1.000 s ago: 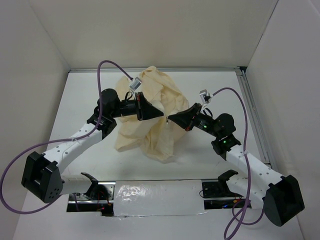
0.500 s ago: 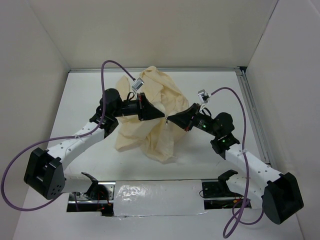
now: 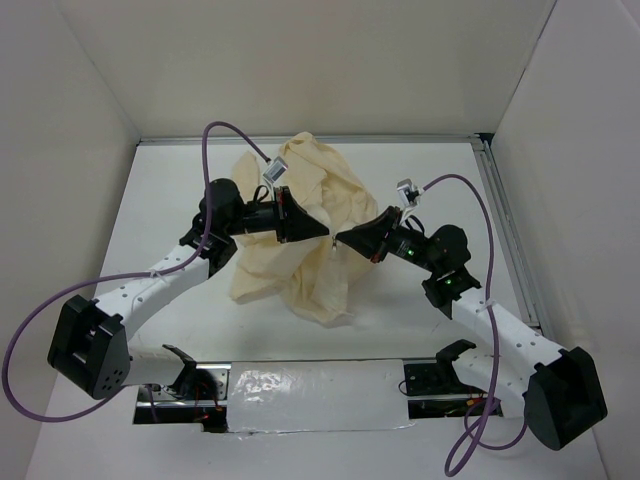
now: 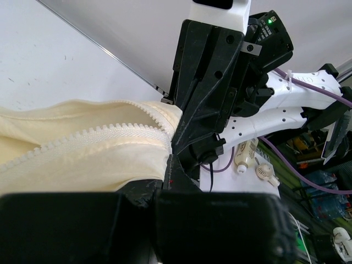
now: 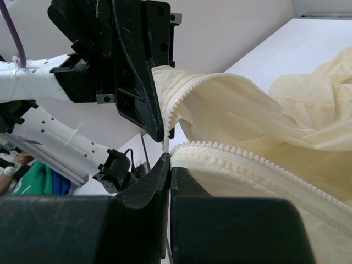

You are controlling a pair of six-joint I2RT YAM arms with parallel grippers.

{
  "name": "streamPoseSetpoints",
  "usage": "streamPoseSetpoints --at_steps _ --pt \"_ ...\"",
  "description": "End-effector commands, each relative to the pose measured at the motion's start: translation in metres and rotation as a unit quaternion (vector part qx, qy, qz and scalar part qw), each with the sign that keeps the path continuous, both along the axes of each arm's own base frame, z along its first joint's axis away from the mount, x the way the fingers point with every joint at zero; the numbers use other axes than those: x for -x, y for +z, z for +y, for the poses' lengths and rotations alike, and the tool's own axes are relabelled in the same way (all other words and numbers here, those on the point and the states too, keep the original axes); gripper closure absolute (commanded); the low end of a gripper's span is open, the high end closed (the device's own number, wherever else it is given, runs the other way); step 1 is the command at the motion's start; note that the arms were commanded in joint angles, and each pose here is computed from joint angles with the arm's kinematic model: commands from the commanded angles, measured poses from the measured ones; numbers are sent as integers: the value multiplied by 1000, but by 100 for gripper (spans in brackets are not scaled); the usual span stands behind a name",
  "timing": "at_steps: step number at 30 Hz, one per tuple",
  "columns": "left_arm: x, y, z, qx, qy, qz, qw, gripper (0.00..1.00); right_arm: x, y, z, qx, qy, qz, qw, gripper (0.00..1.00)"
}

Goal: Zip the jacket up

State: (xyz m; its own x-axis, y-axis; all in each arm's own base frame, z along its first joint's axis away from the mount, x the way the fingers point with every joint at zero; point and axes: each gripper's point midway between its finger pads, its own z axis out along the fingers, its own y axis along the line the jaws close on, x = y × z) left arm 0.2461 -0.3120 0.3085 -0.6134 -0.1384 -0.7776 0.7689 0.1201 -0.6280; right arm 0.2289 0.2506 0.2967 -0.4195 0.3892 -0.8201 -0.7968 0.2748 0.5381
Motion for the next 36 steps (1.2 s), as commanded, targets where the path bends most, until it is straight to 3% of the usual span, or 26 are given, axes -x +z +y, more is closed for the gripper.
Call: streamPoseSetpoints --at_steps 1,36 --pt "3 20 2 25 -1 -40 999 100 8 30 -2 -15 12 -55 998 100" --pt "11 18 1 31 -33 -40 998 100 6 31 0 -20 25 -47 998 100"
